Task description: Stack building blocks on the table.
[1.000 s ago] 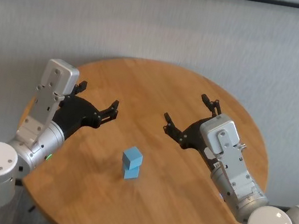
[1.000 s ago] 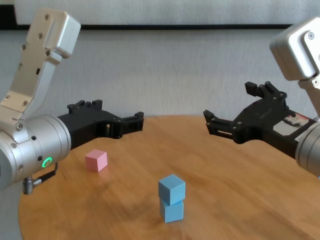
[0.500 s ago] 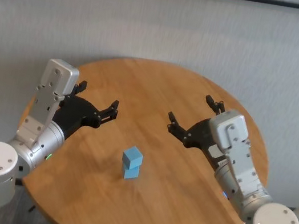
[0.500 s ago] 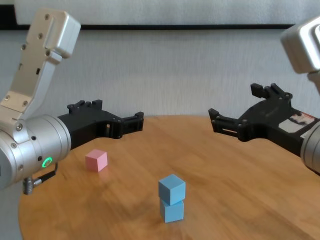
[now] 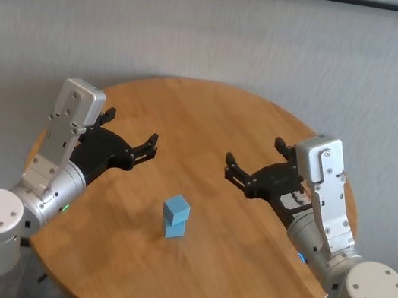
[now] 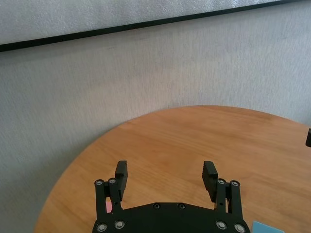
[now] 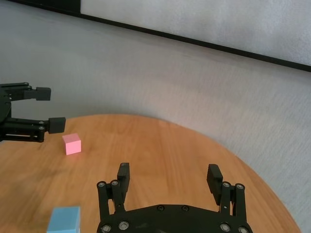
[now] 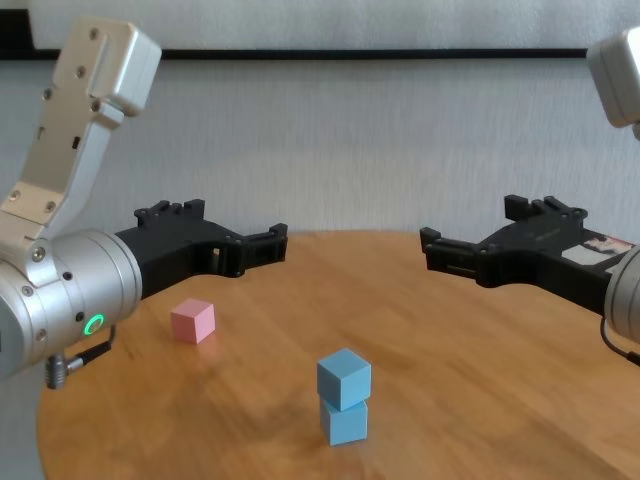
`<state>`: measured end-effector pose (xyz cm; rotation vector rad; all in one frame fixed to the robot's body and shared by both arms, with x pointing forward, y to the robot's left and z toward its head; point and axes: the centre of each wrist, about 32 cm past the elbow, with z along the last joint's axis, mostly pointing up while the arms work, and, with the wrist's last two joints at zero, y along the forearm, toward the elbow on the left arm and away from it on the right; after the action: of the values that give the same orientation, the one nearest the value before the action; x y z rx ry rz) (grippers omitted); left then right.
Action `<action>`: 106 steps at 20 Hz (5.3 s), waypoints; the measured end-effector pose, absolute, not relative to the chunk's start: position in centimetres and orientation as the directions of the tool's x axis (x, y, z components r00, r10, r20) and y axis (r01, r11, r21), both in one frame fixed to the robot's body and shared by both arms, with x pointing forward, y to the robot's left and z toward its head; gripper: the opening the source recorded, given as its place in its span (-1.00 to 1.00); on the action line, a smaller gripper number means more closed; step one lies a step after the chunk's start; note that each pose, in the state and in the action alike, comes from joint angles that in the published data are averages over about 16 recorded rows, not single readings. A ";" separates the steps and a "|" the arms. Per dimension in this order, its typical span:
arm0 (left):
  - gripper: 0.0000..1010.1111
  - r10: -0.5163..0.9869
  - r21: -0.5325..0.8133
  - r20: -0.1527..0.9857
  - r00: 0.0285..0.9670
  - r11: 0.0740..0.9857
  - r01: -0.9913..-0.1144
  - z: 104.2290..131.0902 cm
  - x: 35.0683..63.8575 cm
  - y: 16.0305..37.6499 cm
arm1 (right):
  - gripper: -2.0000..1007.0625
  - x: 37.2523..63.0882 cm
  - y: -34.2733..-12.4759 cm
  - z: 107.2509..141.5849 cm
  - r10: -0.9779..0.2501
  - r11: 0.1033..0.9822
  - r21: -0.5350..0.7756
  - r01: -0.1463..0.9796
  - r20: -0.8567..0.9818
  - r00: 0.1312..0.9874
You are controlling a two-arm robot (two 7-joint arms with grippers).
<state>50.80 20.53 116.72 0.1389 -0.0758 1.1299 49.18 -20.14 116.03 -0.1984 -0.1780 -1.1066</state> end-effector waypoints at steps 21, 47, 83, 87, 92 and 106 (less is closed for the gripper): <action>0.98 0.894 0.074 0.128 0.429 0.423 -0.903 116.7 50.8 20.6 | 1.00 49.3 -20.2 116.1 -0.865 0.443 -0.076 0.893 0.227 0.448; 0.98 0.881 0.170 0.115 0.458 0.437 -0.883 112.0 53.5 27.7 | 1.00 49.3 -20.2 116.1 -0.866 0.440 -0.075 0.895 0.228 0.445; 0.98 0.852 0.251 0.069 0.519 0.488 -0.836 110.3 59.6 30.5 | 1.00 49.2 -20.2 116.1 -0.866 0.440 -0.075 0.895 0.228 0.445; 0.98 0.847 0.249 0.059 0.529 0.501 -0.829 110.3 60.3 30.7 | 1.00 49.2 -20.2 116.1 -0.866 0.440 -0.075 0.895 0.228 0.445; 0.98 0.841 0.252 0.053 0.538 0.510 -0.823 110.3 61.0 30.9 | 1.00 49.2 -20.2 116.1 -0.866 0.440 -0.075 0.895 0.228 0.445; 0.98 0.834 0.267 0.043 0.550 0.521 -0.811 110.1 61.8 30.9 | 1.00 49.2 -20.2 116.1 -0.866 0.440 -0.075 0.895 0.228 0.445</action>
<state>61.82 30.94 110.08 0.2693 0.0940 0.9869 49.25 -20.17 116.12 -0.1949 -0.1644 -1.0995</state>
